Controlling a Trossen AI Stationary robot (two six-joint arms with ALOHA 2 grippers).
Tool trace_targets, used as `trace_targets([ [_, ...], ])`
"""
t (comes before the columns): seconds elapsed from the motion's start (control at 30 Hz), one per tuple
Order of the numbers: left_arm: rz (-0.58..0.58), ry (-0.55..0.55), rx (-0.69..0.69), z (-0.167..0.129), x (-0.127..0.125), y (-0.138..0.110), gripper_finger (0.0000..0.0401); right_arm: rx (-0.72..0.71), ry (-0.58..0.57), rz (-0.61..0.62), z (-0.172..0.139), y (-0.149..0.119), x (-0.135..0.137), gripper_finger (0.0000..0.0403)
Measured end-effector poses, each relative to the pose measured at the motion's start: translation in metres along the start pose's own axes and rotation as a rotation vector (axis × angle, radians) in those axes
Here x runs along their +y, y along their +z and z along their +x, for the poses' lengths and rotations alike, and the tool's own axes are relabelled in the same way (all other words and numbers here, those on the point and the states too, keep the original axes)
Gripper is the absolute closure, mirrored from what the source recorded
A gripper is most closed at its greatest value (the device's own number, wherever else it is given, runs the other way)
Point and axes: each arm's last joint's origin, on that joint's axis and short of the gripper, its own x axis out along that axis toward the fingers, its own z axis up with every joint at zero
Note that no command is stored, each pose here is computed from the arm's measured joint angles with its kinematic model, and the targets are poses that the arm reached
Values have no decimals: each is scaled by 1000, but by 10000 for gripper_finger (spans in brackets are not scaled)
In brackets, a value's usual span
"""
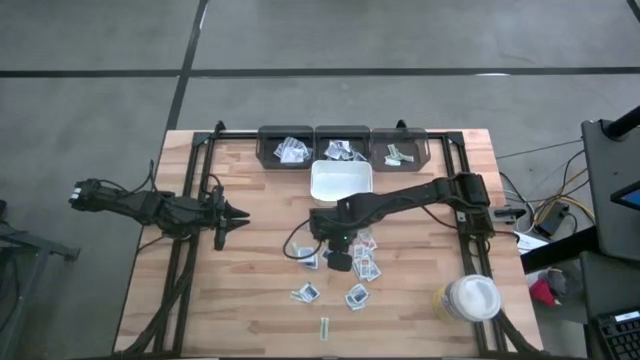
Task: Pick & Place First Aid Supplies
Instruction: Put the blue alcohol pad into the middle gray bin
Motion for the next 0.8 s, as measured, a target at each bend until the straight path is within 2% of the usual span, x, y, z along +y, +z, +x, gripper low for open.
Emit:
trace_targets([
  [0.17,0,0,0,0,0,0,307,23,-113,18,15,-4,-13,394],
  [0.4,0,0,1,0,0,0,307,134,-136,57,57,-11,-26,394],
  [0.53,-1,0,2,0,0,0,307,144,-138,66,61,-11,-27,394],
  [0.8,-3,1,2,0,0,0,307,114,-143,53,50,-10,-25,394],
])
